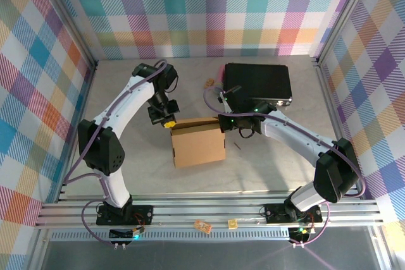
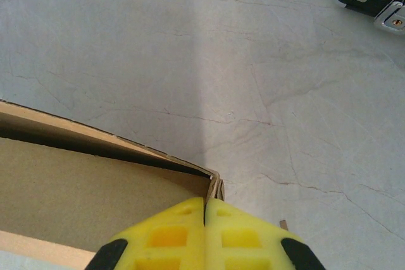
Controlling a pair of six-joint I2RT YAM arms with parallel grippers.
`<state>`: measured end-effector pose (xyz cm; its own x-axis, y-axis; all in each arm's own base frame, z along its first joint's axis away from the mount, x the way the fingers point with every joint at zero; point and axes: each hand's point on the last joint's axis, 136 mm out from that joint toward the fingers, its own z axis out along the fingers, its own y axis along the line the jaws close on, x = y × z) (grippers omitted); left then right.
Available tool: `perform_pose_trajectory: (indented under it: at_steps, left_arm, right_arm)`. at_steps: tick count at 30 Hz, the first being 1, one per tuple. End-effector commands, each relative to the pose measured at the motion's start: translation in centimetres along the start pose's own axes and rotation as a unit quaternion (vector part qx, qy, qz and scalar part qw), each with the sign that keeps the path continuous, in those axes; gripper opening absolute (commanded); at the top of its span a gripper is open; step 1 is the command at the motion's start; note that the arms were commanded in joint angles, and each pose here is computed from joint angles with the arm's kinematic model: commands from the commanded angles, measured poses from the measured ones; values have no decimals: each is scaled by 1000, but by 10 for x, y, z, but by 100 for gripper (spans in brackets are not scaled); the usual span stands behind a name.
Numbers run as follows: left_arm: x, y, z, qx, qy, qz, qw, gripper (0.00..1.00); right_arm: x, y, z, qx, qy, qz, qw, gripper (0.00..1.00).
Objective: Fold the paper box
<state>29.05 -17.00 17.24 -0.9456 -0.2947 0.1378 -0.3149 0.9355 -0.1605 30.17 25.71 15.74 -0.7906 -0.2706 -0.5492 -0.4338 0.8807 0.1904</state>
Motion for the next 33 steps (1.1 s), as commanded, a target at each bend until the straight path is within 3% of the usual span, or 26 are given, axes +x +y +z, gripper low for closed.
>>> perform_pose_trajectory:
  at_steps: [1, 12, 26, 33]
  left_arm:
    - [-2, -32, -16, 80, 8, -4, 997, 0]
    - [6, -18, -5, 66, 9, 6, 998, 0]
    - [4, -17, 4, 90, -110, 56, 988, 0]
    - [7, -19, 16, 85, -132, 69, 985, 0]
  right_arm:
    - [-10, 28, -7, -55, -6, -13, 998, 0]
    - [-10, 27, -6, -54, -5, -10, 998, 0]
    - [-13, 27, -5, -50, -10, -2, 999, 0]
    - [-9, 25, -4, -48, -8, -2, 999, 0]
